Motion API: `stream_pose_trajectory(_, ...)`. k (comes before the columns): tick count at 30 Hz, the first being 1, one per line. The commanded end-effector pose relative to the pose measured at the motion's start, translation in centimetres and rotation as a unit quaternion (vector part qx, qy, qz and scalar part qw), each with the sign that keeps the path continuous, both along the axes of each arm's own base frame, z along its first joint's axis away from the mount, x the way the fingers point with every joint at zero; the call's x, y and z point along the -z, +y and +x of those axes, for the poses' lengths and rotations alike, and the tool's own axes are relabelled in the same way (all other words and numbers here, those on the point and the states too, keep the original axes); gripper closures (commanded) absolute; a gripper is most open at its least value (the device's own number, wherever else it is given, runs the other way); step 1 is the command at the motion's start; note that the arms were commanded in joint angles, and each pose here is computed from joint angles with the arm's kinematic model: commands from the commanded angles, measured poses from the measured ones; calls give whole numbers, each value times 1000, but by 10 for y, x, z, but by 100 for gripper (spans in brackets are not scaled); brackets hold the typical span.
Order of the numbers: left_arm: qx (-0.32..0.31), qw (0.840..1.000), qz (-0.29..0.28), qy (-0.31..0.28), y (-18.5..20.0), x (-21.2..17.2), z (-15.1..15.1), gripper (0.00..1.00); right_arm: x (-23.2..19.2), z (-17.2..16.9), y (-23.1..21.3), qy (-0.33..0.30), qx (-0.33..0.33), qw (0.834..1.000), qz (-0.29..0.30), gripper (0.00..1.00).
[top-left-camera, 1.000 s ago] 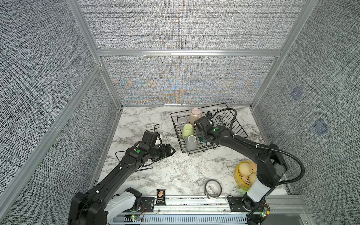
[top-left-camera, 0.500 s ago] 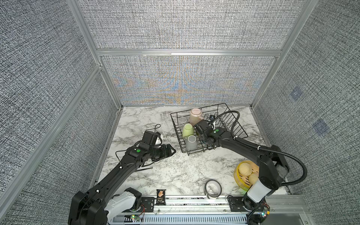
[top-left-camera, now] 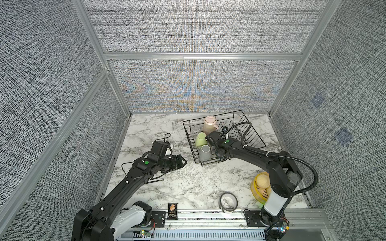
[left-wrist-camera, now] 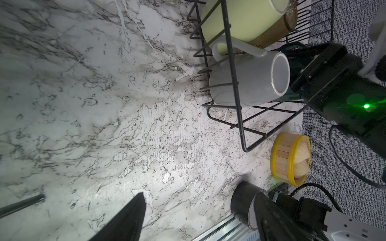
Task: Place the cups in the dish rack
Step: 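Lower the dark green mug upright into the rack with the right gripper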
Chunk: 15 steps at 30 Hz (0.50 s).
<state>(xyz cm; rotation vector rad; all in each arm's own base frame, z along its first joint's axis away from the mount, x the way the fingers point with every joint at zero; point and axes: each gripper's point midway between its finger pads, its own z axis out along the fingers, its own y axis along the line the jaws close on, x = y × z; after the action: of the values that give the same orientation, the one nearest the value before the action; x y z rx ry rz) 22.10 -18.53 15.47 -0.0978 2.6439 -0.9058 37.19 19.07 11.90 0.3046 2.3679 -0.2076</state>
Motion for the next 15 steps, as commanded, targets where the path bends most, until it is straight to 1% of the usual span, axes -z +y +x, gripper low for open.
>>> stream_pose_trajectory(1,-10,1000,20,-14,9,0,1,18,-8,6,2,-24,14,1000,11,52)
stream_pose_trajectory(4,-19,999,29,-25,15,0,1,17,-7,4,2,-22,14,1000,12,40)
stream_pose_trajectory(8,-32,998,47,-32,23,-2,2,18,-12,3,2,-22,12,1000,13,31)
stream_pose_trajectory(15,-51,995,68,-58,35,-11,5,17,-32,-3,2,-35,-6,999,31,23)
